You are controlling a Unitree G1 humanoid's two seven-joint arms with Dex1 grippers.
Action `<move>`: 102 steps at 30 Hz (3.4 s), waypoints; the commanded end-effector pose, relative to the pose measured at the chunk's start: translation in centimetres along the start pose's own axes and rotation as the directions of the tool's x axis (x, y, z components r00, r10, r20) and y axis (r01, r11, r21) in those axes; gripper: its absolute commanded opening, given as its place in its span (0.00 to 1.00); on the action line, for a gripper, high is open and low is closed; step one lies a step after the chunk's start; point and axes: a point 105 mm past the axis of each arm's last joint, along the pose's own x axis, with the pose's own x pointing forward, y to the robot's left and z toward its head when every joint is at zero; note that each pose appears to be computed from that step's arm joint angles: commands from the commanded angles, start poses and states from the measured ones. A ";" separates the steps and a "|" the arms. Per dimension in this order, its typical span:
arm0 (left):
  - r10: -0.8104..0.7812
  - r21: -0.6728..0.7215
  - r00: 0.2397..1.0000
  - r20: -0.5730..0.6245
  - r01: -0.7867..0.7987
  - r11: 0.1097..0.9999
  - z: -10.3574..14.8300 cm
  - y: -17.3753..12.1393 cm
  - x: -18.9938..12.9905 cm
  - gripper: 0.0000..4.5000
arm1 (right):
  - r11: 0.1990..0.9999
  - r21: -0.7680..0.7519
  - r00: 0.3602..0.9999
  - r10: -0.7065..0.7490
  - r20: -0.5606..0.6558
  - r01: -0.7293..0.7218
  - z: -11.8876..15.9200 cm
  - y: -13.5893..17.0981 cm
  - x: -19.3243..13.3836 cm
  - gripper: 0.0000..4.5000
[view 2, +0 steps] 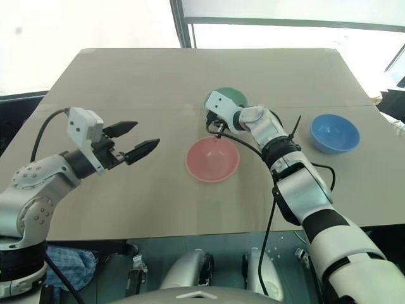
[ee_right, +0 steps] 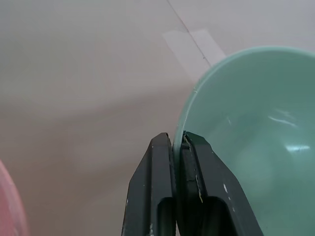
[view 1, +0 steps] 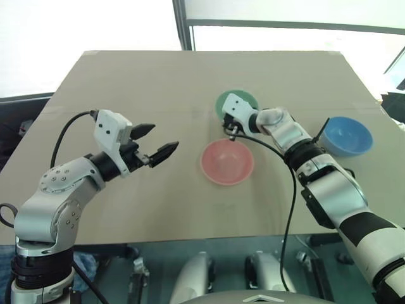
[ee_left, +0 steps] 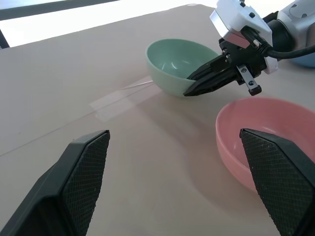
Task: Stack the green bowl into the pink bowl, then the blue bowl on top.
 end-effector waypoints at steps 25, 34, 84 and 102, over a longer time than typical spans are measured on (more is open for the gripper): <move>-0.415 0.080 0.910 -0.006 0.414 0.907 1.7 -2.6 3.5 1.00 | 0.840 -0.351 0.882 0.466 0.077 -0.414 6.4 11.9 -13.6 0.00; -0.507 0.095 0.860 -0.061 0.510 0.855 1.6 -2.7 3.9 1.00 | 0.882 -0.340 0.922 0.376 0.093 -0.325 6.6 11.1 -13.1 0.59; -0.742 0.165 0.671 0.000 0.732 0.662 3.7 -7.6 8.3 1.00 | 0.841 0.158 0.792 -0.401 -0.460 0.517 -15.4 -3.9 -24.4 0.02; -0.553 0.147 0.833 0.000 0.547 0.824 3.7 -2.2 6.1 1.00 | 0.988 -0.007 0.984 0.157 0.079 -0.157 2.6 6.2 -17.8 0.02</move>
